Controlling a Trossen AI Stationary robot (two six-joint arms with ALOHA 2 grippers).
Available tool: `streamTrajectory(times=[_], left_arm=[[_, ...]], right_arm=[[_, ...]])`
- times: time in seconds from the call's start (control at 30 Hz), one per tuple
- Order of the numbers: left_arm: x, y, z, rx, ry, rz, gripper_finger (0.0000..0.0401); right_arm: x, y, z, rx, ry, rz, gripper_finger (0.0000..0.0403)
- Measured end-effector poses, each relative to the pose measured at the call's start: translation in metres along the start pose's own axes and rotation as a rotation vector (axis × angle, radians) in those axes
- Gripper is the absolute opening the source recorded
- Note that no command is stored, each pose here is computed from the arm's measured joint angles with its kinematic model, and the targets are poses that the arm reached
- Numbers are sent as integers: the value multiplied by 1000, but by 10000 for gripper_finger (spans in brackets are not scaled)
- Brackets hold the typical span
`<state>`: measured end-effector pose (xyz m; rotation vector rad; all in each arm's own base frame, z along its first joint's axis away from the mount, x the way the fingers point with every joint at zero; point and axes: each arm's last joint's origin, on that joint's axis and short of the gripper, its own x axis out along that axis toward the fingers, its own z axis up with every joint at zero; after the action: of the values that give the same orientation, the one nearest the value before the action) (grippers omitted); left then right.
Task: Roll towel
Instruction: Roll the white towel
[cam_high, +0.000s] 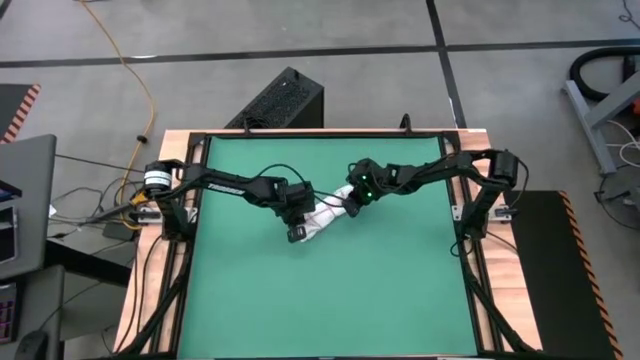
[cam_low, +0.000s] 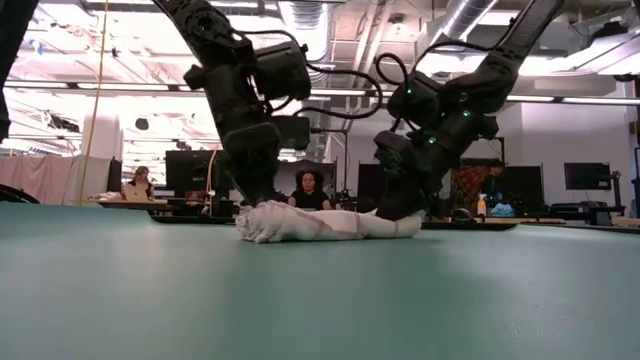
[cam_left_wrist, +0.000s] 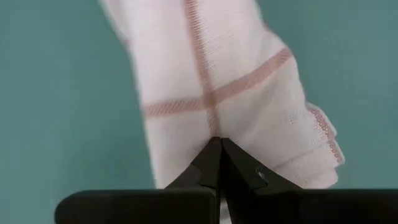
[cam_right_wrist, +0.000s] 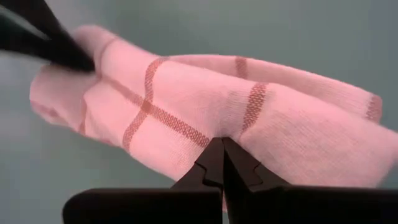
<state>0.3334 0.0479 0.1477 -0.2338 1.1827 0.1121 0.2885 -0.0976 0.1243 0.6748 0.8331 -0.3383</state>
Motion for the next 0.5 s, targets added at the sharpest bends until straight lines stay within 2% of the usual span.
streamTrajectory(times=[0.2,0.3,0.4,0.5], left_arm=[[-40,-3,12,-48,-94,44,0],[-60,-5,19,-161,-182,42,0],[-83,-13,32,-337,-393,65,0],[-91,-34,38,-382,-613,170,0]], right_arm=[[3,1,-7,3,-16,0,17],[3,1,-7,1,-23,5,17],[3,2,-7,22,-26,6,17],[3,2,-6,25,-34,10,16]])
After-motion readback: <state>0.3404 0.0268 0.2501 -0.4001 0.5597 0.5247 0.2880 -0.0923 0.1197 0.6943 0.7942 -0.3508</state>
